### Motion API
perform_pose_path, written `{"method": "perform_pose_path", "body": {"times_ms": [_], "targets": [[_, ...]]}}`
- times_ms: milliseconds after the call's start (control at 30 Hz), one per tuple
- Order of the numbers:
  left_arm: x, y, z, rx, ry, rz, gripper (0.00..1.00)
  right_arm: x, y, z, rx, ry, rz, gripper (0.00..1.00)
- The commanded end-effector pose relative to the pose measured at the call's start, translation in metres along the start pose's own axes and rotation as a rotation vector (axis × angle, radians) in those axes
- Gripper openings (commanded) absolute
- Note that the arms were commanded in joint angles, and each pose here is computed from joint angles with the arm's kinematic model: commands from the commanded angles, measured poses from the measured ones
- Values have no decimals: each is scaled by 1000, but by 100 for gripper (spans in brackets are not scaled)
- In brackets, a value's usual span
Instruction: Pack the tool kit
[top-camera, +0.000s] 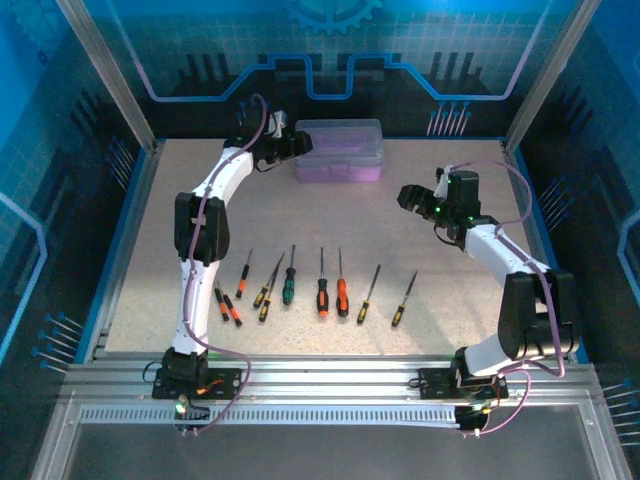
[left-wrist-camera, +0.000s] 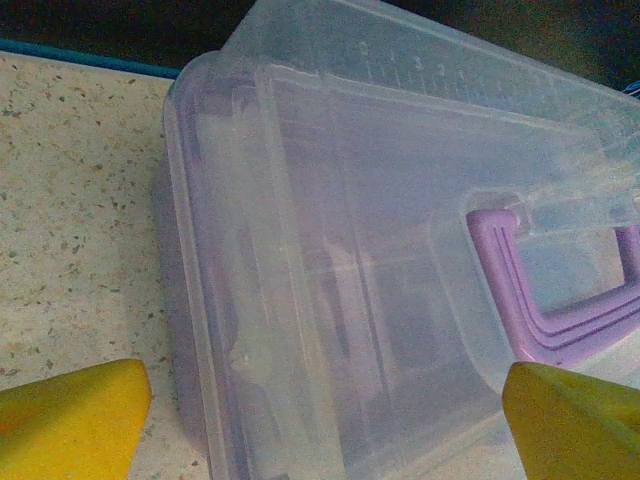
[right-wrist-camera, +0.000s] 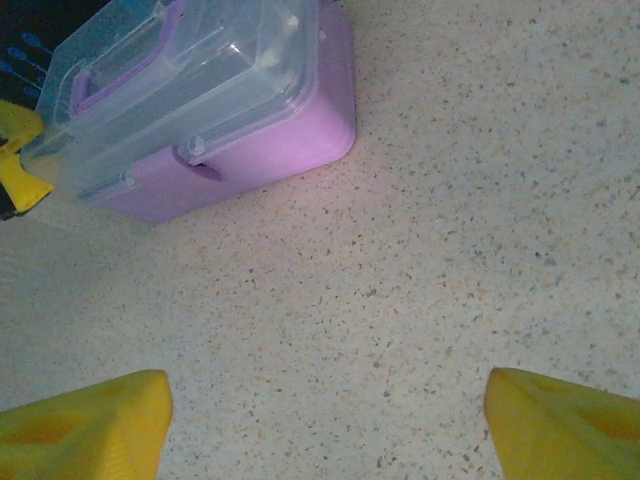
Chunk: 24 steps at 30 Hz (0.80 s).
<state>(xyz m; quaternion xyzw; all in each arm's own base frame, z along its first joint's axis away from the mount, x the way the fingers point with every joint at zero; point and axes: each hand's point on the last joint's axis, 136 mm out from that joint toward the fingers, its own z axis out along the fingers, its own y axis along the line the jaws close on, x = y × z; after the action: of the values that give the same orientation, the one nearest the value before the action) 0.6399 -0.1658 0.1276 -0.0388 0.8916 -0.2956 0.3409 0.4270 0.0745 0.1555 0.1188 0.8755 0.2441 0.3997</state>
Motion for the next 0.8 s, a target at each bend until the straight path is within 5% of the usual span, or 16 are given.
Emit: {"method": "perform_pose_path", "body": {"times_ms": [0,500,767], "targets": [[29,-6,7,18,81,-17,88,-6,14,2,-38,12,-15,72],[110,-102,-37,185,166,-81,87,-17,29,-8,-79,-6,-16,72],[175,-163,-53,248,235,2,89,-33,26,-4,-61,-20,4,75]]}}
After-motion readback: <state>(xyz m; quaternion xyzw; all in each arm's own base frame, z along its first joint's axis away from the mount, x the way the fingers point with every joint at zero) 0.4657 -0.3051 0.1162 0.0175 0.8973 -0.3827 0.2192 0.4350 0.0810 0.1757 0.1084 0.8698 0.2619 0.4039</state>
